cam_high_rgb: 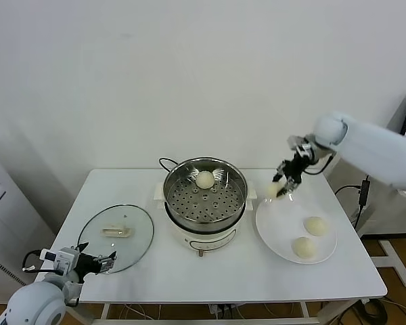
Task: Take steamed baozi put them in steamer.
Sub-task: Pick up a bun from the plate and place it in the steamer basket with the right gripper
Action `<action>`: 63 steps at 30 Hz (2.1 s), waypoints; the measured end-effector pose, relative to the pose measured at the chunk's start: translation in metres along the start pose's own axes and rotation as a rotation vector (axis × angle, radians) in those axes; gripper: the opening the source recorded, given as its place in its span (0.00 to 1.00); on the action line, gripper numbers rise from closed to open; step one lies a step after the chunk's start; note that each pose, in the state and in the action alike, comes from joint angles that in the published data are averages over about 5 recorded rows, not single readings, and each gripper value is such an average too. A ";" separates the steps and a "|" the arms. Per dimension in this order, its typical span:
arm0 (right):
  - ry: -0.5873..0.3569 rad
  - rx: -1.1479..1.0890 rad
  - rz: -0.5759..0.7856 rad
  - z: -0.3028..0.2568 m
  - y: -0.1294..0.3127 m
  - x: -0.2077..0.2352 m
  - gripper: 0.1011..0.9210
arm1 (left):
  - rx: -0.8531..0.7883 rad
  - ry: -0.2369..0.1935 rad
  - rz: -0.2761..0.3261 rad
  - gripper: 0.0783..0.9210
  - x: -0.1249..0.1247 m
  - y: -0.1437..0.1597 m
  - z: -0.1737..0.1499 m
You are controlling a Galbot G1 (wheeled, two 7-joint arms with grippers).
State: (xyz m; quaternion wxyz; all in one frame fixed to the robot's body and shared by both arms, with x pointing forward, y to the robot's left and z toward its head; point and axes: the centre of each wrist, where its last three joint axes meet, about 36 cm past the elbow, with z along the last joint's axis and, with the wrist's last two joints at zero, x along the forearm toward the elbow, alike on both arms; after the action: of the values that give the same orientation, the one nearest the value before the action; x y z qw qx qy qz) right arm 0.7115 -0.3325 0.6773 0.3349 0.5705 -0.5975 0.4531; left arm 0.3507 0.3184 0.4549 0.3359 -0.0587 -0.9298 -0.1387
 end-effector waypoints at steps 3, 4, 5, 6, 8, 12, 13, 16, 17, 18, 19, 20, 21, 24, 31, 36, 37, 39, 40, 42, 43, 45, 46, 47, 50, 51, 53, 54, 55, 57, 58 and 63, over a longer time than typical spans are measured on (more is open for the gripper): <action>-0.039 -0.023 0.010 -0.021 -0.004 0.008 0.45 | -0.001 -0.001 0.000 0.88 0.000 0.000 -0.001; -0.052 -0.030 0.012 -0.028 -0.006 0.010 0.45 | -0.002 -0.001 0.000 0.88 0.000 0.000 -0.001; -0.064 -0.036 0.014 -0.036 -0.007 0.010 0.45 | -0.003 -0.001 0.001 0.88 -0.001 0.000 -0.001; -0.076 -0.042 0.014 -0.044 -0.009 0.010 0.45 | -0.003 -0.002 0.001 0.88 -0.001 0.000 -0.001; -0.095 -0.050 0.015 -0.060 -0.013 0.006 0.45 | -0.004 -0.001 0.003 0.88 -0.001 0.000 -0.001; -0.120 -0.057 0.012 -0.092 -0.020 -0.007 0.45 | -0.005 0.001 0.005 0.88 -0.002 0.000 -0.001; -0.123 -0.058 0.010 -0.099 -0.022 -0.012 0.45 | -0.005 0.002 0.005 0.88 -0.002 0.000 -0.001; -0.130 -0.062 0.001 -0.120 -0.026 -0.028 0.45 | -0.007 0.005 0.007 0.88 -0.002 -0.001 0.000; -0.130 -0.063 -0.002 -0.127 -0.028 -0.034 0.45 | -0.007 0.005 0.008 0.88 -0.002 -0.001 0.000; -0.131 -0.064 -0.005 -0.133 -0.029 -0.041 0.45 | -0.007 0.005 0.009 0.88 -0.003 -0.001 0.000; -0.130 -0.065 -0.008 -0.139 -0.030 -0.047 0.45 | -0.008 0.005 0.009 0.88 -0.003 -0.001 0.000; -0.129 -0.066 -0.011 -0.144 -0.030 -0.053 0.45 | -0.007 0.005 0.010 0.88 -0.004 -0.001 0.000; -0.127 -0.067 -0.013 -0.150 -0.031 -0.060 0.45 | -0.007 0.005 0.010 0.88 -0.004 -0.001 -0.001; -0.119 -0.069 -0.021 -0.164 -0.031 -0.081 0.45 | -0.007 0.005 0.011 0.88 -0.005 -0.002 0.000; -0.098 -0.071 -0.029 -0.189 -0.027 -0.123 0.45 | -0.006 0.006 0.010 0.88 -0.006 -0.001 -0.001; -0.077 -0.071 -0.029 -0.198 -0.023 -0.150 0.45 | -0.002 0.007 0.012 0.88 -0.006 -0.002 0.000; -0.074 -0.071 -0.028 -0.200 -0.023 -0.155 0.45 | -0.002 0.007 0.013 0.88 -0.006 -0.002 0.001; -0.069 -0.072 -0.028 -0.202 -0.021 -0.164 0.45 | -0.002 0.008 0.013 0.88 -0.006 -0.002 0.001; -0.066 -0.072 -0.027 -0.203 -0.020 -0.169 0.45 | -0.001 0.008 0.013 0.88 -0.006 -0.002 0.001; -0.060 -0.072 -0.027 -0.204 -0.018 -0.177 0.45 | -0.001 0.007 0.013 0.88 -0.006 -0.002 0.001; -0.057 -0.071 -0.028 -0.205 -0.017 -0.181 0.45 | -0.001 0.007 0.013 0.88 -0.006 -0.002 0.001; -0.052 -0.071 -0.030 -0.206 -0.015 -0.189 0.45 | 0.000 0.007 0.014 0.88 -0.006 -0.002 0.001; -0.051 -0.072 -0.030 -0.206 -0.014 -0.191 0.46 | 0.001 0.007 0.014 0.88 -0.006 -0.002 0.001; -0.051 -0.073 -0.029 -0.207 -0.014 -0.194 0.48 | 0.002 0.007 0.015 0.88 -0.006 -0.002 0.001; -0.052 -0.076 -0.024 -0.208 -0.013 -0.196 0.57 | 0.003 0.007 0.015 0.88 -0.006 -0.002 0.001; -0.053 -0.077 -0.022 -0.209 -0.013 -0.197 0.60 | 0.004 0.007 0.015 0.88 -0.006 -0.002 0.001; -0.054 -0.077 -0.020 -0.209 -0.013 -0.196 0.67 | 0.005 0.007 0.015 0.88 -0.005 -0.001 0.001; -0.055 -0.077 -0.020 -0.209 -0.013 -0.195 0.71 | 0.005 0.007 0.015 0.88 -0.005 -0.001 0.001; -0.055 -0.077 -0.019 -0.209 -0.014 -0.193 0.74 | 0.005 0.007 0.016 0.88 -0.005 -0.001 0.001; -0.056 -0.075 -0.017 -0.209 -0.015 -0.188 0.81 | 0.006 0.008 0.016 0.88 -0.005 -0.001 0.001; -0.056 -0.074 -0.017 -0.208 -0.016 -0.184 0.83 | 0.007 0.007 0.016 0.88 -0.005 -0.001 0.001; -0.051 -0.062 -0.016 -0.198 -0.021 -0.154 0.88 | 0.012 0.002 0.018 0.88 -0.003 0.000 -0.002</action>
State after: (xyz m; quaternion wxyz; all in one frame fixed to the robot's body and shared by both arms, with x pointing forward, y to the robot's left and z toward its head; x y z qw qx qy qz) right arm 0.7286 -0.0898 0.6114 0.3406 0.5762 -0.6150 0.4168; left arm 0.3546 0.3173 0.4545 0.3382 -0.0649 -0.9297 -0.1303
